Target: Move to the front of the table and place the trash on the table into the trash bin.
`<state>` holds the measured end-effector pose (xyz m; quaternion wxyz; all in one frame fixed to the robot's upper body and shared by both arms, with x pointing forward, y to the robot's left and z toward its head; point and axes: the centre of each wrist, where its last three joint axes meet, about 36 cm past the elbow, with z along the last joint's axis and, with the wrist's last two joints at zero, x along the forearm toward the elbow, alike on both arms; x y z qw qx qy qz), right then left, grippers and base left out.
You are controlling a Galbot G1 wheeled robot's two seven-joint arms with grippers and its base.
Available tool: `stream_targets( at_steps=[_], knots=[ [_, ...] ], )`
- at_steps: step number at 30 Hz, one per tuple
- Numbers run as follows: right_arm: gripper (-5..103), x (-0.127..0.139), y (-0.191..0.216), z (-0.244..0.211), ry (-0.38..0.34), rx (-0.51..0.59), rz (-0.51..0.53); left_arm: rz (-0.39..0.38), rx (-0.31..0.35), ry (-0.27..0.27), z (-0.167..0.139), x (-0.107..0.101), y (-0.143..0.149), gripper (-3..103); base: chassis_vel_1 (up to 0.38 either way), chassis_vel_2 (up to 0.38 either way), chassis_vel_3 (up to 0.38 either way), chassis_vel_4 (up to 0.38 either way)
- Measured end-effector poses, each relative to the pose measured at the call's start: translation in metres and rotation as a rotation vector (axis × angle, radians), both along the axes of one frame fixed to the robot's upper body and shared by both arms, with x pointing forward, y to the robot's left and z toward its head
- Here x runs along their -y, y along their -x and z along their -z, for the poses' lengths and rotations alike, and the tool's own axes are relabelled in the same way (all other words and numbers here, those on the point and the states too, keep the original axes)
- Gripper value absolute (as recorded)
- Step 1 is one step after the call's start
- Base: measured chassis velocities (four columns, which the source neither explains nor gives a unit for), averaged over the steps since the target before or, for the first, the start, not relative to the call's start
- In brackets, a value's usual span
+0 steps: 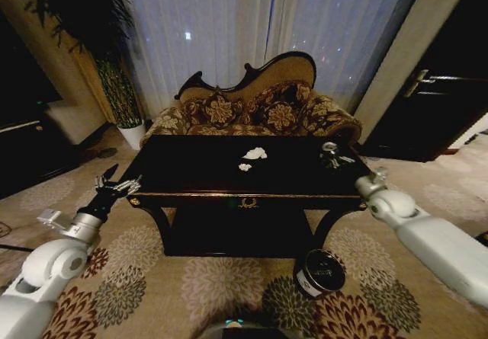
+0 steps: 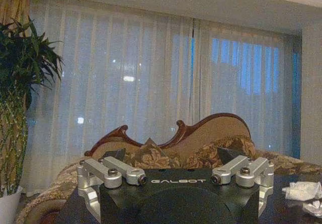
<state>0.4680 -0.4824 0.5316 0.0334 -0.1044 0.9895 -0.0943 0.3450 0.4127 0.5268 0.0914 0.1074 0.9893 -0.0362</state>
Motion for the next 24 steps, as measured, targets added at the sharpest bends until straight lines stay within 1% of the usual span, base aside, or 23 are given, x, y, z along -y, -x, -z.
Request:
stream_targets(
  at_steps=[2, 3, 6, 7, 9, 11, 14, 16, 18, 20, 22, 24],
  knots=[
    [0, 0.003, 0.012, -0.005, -0.028, 0.017, 0.013, 0.000, 0.000, 0.000, 0.000, 0.000, 0.000, 100, 0.000, 0.000, 0.000, 0.000],
    [0, 0.003, 0.012, -0.005, -0.028, 0.017, 0.013, 0.000, 0.000, 0.000, 0.000, 0.000, 0.000, 100, 0.000, 0.000, 0.000, 0.000],
    [0, 0.010, 0.032, -0.003, -0.091, 0.022, 0.054, 0.000, 0.000, 0.000, 0.000, 0.000, 0.000, 100, 0.000, 0.000, 0.000, 0.000],
    [0, 0.010, 0.032, -0.003, -0.091, 0.022, 0.054, 0.000, 0.000, 0.000, 0.000, 0.000, 0.000, 100, 0.000, 0.000, 0.000, 0.000],
    [0, 0.014, 0.043, -0.003, -0.123, 0.022, 0.077, 0.000, 0.000, 0.000, 0.000, 0.000, 0.000, 100, 0.000, 0.000, 0.000, 0.000],
    [0, 0.020, 0.059, -0.004, -0.169, 0.032, 0.115, 0.000, 0.000, 0.000, 0.000, 0.000, 0.000, 100, 0.000, 0.000, 0.000, 0.000],
    [0, 0.024, 0.070, 0.000, -0.188, 0.035, 0.139, 0.000, 0.000, 0.000, 0.000, 0.000, 0.000, 100, 0.000, 0.000, 0.000, 0.000],
    [0, 0.032, 0.092, 0.014, -0.214, 0.034, 0.184, 0.000, 0.000, 0.000, 0.000, 0.000, 0.000, 100, 0.000, 0.000, 0.000, 0.000],
    [0, 0.035, 0.099, 0.019, -0.216, 0.036, 0.192, 0.000, 0.000, 0.000, 0.000, 0.000, 0.000, 100, 0.000, 0.000, 0.000, 0.000],
    [0, 0.044, 0.122, 0.037, -0.225, 0.029, 0.226, 0.000, 0.000, 0.000, 0.000, 0.000, 0.000, 100, 0.000, 0.000, 0.000, 0.000],
    [0, 0.047, 0.130, 0.042, -0.230, 0.030, 0.241, 0.000, 0.000, 0.000, 0.000, 0.000, 0.000, 100, 0.000, 0.000, 0.000, 0.000],
    [0, 0.053, 0.153, 0.060, -0.231, 0.025, 0.278, 0.000, 0.000, 0.000, 0.000, 0.000, 0.000, 100, 0.000, 0.000, 0.000, 0.000]
  ],
)
